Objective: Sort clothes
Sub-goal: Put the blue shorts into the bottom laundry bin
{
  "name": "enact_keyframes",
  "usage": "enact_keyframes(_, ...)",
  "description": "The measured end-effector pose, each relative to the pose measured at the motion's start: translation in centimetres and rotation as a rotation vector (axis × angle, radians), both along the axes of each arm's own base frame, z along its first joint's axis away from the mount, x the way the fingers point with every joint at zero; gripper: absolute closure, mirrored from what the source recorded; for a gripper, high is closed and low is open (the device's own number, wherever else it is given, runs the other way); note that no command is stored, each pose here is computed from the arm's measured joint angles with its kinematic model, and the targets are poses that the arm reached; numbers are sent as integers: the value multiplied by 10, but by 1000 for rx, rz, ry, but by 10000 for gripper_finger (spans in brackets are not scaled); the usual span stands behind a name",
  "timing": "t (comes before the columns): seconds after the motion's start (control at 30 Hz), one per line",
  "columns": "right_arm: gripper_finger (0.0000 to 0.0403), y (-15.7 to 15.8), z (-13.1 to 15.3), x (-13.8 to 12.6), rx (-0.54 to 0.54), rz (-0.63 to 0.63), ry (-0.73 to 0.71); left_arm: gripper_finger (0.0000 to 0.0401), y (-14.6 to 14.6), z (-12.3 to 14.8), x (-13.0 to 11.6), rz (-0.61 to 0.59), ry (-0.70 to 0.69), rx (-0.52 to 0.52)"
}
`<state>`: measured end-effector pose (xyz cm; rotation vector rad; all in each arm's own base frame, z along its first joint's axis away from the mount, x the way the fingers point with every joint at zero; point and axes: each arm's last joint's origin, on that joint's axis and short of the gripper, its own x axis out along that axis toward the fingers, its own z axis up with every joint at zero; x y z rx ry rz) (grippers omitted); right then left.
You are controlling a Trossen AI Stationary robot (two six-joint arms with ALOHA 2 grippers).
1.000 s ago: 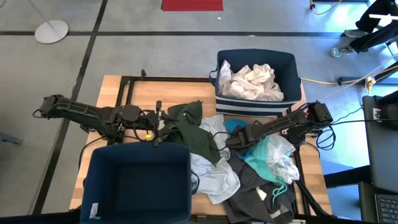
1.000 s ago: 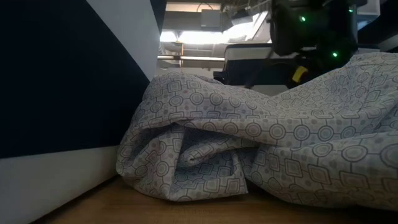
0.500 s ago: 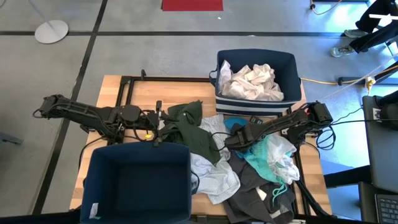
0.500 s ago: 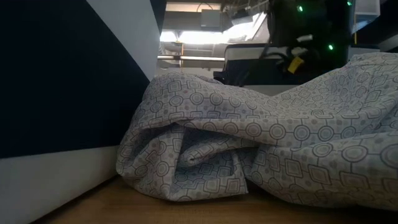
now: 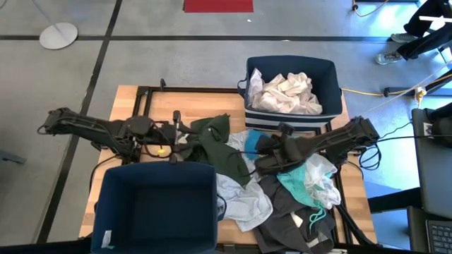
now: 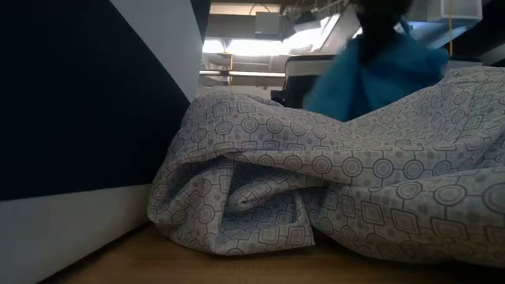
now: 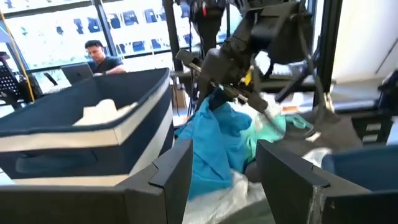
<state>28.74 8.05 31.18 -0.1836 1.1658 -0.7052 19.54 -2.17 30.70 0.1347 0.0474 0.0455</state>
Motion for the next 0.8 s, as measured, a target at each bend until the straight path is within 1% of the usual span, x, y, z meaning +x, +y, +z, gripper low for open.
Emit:
enact_keyframes(0.1, 383, 5, 23, 3, -31, 55, -76, 235, 1, 10, -7, 0, -47, -22)
enact_keyframes(0.2, 390, 11, 43, 4, -86, 110, -144, 235, 2, 19, -13, 0, -88, -28)
enact_keyframes(0.33, 384, 16, 67, 7, -168, 169, -240, 235, 3, 29, -22, 0, -137, -39)
enact_keyframes(0.4, 378, 18, 77, 10, -207, 197, -286, 235, 4, 35, -28, 0, -171, -39)
enact_keyframes(0.5, 378, 22, 90, 17, -260, 257, -341, 235, 5, 43, -35, -1, -209, -45)
enact_keyframes(0.67, 387, 28, 107, 33, -334, 386, -423, 235, 6, 49, -47, -1, -257, -51)
enact_keyframes(0.8, 380, 34, 124, 45, -391, 491, -514, 235, 8, 54, -56, -1, -294, -56)
